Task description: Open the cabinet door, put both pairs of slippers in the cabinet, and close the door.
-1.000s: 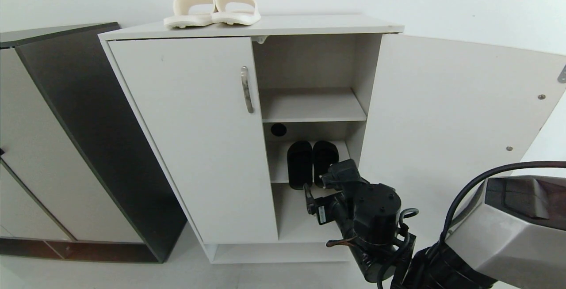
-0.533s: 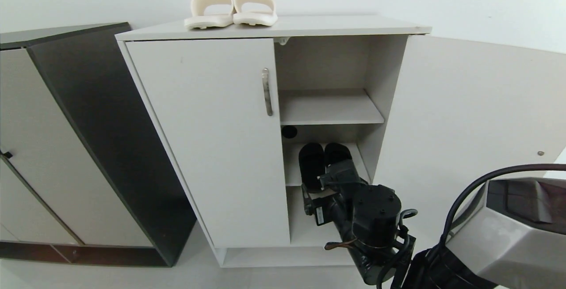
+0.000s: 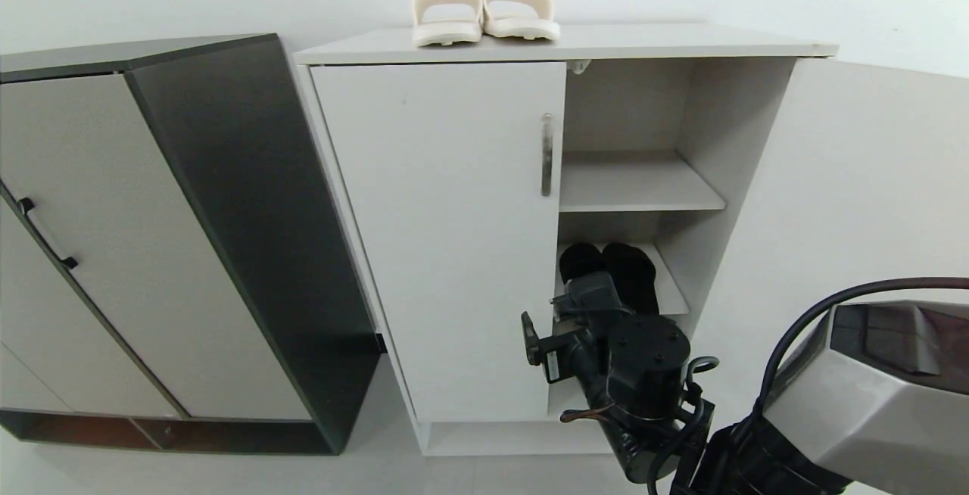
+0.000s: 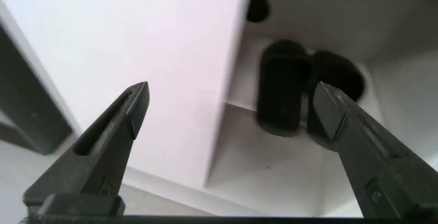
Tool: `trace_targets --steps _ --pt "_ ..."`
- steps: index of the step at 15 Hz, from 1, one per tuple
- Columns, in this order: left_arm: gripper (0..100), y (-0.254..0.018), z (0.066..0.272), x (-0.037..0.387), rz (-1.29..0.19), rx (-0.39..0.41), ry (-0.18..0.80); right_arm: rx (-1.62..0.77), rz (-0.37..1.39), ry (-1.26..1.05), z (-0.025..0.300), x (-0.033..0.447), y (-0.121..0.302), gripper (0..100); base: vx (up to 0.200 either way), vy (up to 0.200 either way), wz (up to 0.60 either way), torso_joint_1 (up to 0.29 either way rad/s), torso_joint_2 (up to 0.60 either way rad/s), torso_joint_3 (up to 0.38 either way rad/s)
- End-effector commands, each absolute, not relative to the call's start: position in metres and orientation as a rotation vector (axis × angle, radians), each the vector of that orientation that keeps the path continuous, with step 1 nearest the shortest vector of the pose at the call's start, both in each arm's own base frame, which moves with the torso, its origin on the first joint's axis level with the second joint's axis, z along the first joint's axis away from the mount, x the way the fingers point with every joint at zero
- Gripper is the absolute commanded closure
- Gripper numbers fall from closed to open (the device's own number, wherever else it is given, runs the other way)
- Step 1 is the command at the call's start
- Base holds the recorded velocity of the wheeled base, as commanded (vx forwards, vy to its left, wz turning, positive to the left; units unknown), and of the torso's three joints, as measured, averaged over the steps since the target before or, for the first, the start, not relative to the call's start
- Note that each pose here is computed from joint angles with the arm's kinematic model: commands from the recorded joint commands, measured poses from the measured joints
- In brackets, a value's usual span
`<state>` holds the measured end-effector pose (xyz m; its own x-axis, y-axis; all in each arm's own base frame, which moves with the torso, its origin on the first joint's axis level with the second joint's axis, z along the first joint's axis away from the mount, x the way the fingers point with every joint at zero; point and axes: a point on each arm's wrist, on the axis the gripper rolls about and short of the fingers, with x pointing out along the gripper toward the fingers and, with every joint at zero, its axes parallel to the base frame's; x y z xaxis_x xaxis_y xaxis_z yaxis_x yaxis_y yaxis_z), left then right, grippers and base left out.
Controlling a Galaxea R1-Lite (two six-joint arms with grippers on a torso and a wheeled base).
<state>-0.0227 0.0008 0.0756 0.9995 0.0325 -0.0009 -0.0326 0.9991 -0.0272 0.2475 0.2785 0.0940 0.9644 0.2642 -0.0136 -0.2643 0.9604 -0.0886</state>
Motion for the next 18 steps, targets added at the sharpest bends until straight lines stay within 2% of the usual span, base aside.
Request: trace_targets --steps 1,3,18 --pt "100 0.0008 0.0757 -0.0227 0.032 -0.028 0.000 -0.093 0.269 0.004 0.0925 0.2476 0.2787 0 0.000 0.200 0.00 0.002 0.00 0.007" --pt "100 0.0008 0.0757 -0.0227 0.032 -0.028 0.000 -0.092 0.267 0.002 0.0923 0.2480 0.2783 0 0.000 0.200 0.00 0.005 0.00 0.002" --pt "100 0.0008 0.0757 -0.0227 0.032 -0.028 0.000 -0.083 0.265 -0.016 0.0915 0.2498 0.2770 0 0.000 0.000 0.00 0.000 0.00 0.000"
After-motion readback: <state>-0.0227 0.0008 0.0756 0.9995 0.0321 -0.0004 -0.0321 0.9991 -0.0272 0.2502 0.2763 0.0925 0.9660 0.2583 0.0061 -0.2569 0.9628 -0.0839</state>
